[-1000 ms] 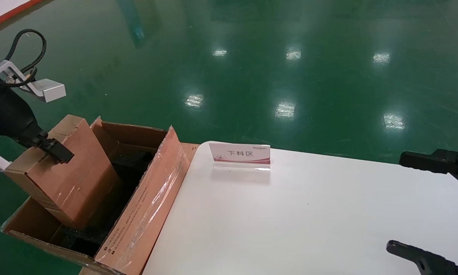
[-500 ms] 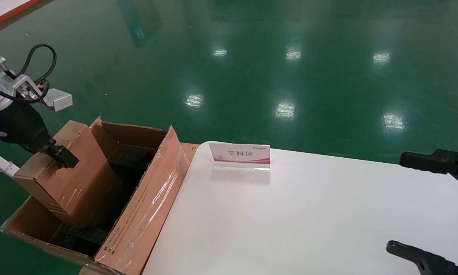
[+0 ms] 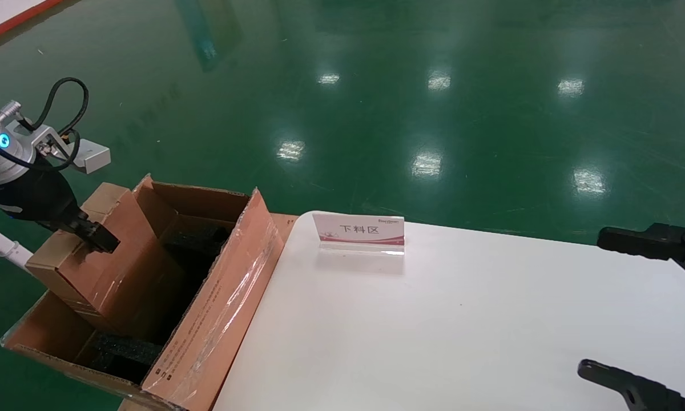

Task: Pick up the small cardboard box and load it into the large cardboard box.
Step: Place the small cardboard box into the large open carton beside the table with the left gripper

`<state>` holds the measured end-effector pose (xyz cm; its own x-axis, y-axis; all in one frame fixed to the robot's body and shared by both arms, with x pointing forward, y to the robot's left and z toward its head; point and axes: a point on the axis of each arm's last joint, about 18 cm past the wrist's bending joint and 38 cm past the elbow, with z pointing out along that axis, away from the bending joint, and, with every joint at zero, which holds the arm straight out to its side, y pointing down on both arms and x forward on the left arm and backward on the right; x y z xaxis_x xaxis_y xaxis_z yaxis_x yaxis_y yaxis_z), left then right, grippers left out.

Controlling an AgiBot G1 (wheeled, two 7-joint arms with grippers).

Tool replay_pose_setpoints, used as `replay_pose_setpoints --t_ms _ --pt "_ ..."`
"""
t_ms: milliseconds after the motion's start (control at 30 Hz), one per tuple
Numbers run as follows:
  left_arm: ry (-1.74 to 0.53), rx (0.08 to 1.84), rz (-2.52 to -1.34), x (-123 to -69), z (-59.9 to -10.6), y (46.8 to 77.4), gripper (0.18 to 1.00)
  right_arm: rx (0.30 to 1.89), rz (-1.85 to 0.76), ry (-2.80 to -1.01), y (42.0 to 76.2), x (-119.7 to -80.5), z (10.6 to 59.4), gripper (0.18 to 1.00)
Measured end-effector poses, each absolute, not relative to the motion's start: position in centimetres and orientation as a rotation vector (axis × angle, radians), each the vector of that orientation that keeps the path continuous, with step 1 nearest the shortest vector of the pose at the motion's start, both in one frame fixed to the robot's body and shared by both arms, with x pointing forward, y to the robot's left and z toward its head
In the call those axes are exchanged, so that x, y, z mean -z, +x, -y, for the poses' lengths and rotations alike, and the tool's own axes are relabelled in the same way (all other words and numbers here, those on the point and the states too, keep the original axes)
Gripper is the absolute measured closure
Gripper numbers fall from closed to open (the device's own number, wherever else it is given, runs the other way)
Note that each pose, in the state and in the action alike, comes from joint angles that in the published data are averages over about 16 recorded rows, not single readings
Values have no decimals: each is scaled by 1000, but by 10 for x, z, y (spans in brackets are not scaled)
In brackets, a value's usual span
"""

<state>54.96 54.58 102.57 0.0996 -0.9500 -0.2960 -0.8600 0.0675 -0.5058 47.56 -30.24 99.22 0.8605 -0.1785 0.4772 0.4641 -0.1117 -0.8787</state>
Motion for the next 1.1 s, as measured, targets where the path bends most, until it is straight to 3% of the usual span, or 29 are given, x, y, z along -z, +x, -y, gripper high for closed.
replay_pose_setpoints --t_ms 1100 --pt "-1755 104 -1680 -1000 -546 567 971 552 229 -1595 476 -992 302 178"
